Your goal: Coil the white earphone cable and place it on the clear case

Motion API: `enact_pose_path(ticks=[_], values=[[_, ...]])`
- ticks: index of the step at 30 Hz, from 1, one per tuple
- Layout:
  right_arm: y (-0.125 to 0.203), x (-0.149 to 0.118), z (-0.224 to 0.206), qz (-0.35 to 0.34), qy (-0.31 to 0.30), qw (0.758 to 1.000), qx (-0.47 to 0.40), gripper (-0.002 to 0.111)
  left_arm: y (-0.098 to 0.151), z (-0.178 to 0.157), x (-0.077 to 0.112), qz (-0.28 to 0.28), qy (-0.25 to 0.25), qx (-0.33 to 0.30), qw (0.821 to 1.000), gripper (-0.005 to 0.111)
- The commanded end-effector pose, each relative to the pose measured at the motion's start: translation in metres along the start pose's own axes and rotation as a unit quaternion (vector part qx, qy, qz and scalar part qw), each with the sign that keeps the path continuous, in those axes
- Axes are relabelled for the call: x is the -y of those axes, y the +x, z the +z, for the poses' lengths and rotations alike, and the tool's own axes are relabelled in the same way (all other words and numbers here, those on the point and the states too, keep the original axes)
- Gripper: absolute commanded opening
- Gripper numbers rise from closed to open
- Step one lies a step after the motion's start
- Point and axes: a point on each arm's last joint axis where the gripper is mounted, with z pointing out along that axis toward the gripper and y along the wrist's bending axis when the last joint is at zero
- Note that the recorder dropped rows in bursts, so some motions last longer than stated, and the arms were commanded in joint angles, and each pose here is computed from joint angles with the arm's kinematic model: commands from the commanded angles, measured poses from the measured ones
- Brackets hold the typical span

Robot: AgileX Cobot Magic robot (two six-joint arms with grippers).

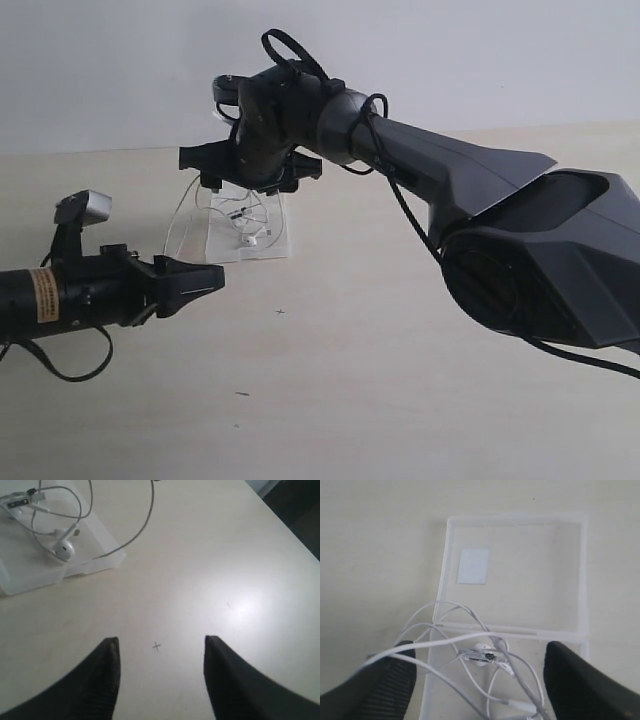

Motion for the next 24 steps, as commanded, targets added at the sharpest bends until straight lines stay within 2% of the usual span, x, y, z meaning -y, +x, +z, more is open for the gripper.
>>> enact_pose_path(ticks=[1, 6, 12, 17, 24], values=[[-0.009, -0.003, -0.011, -0.002, -0.012, 1.000, 0.017, 0.069, -0.010, 0.012, -0.006, 0.009, 0.002, 0.012, 1.000, 0.041], [-0.009, -0.004, -0.011, 0.001, -0.017, 1.000, 0.018, 0.069, -0.023, 0.024, -0.014, 0.018, 0.001, 0.028, 0.999, 0.030], [-0.005, -0.002, -0.009, -0.018, -0.009, 1.000, 0.000, 0.069, -0.022, 0.034, -0.021, -0.008, 0.007, 0.017, 1.000, 0.036], [0.009, -0.001, -0.011, -0.015, 0.000, 0.997, -0.079, 0.069, -0.022, 0.034, -0.021, -0.011, 0.008, 0.016, 1.000, 0.037], [0.014, 0.003, -0.015, -0.029, 0.020, 0.993, -0.116, 0.069, -0.019, 0.034, -0.020, -0.010, 0.017, -0.005, 1.000, 0.037]])
